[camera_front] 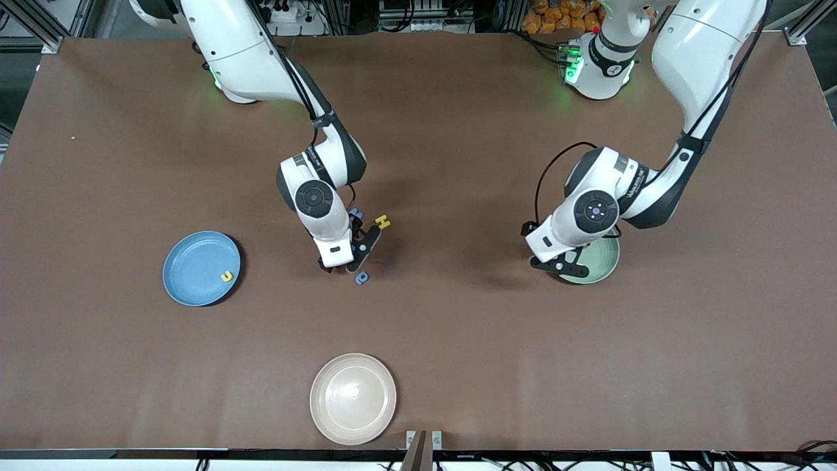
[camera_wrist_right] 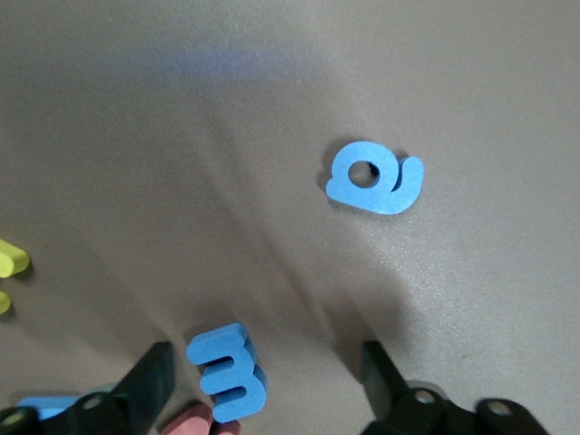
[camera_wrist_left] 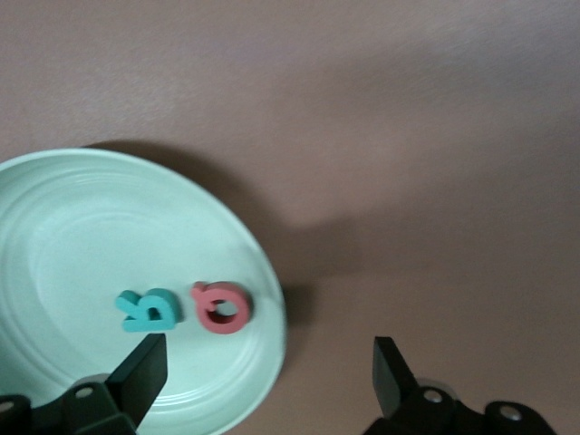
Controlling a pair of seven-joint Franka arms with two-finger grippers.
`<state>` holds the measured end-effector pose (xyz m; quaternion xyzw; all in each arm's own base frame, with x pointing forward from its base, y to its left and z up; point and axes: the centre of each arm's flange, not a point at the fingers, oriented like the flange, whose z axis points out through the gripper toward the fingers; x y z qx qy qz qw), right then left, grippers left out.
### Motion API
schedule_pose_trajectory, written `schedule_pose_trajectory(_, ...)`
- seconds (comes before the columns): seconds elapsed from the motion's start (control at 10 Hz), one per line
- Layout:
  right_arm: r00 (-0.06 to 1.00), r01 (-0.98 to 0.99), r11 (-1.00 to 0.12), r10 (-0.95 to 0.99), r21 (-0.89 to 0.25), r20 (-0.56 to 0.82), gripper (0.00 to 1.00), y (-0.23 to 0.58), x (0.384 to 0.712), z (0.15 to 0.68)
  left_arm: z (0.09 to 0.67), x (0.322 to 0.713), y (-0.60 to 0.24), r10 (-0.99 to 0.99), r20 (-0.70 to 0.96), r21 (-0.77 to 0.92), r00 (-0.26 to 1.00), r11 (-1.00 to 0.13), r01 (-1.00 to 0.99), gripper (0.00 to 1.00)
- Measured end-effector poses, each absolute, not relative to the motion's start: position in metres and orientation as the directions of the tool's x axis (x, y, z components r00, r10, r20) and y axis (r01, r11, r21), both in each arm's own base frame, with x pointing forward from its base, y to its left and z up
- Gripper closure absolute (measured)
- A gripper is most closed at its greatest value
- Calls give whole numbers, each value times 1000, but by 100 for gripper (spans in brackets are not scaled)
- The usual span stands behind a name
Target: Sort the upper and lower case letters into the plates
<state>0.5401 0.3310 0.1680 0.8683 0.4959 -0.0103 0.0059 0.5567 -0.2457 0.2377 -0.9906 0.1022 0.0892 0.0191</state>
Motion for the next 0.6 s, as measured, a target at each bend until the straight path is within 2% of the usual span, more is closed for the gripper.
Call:
schedule_pose_trajectory(0.3, 510, 860, -510, 860, 1, -22, 59, 330, 541, 171, 240, 549, -274, -192, -171, -25, 967, -980, -199, 0)
schedule_pose_trajectory(0.4, 511, 859, -511, 859, 0, -23, 66, 329, 540, 172, 241, 552, -273, -188, -167, -23, 968, -981, -195, 0)
schedule_pose_trajectory(0.6, 518, 855, -518, 855, 0, -23, 66, 328, 540, 172, 245, 562, -286, -194, -143, -5, 971, -980, -197, 0)
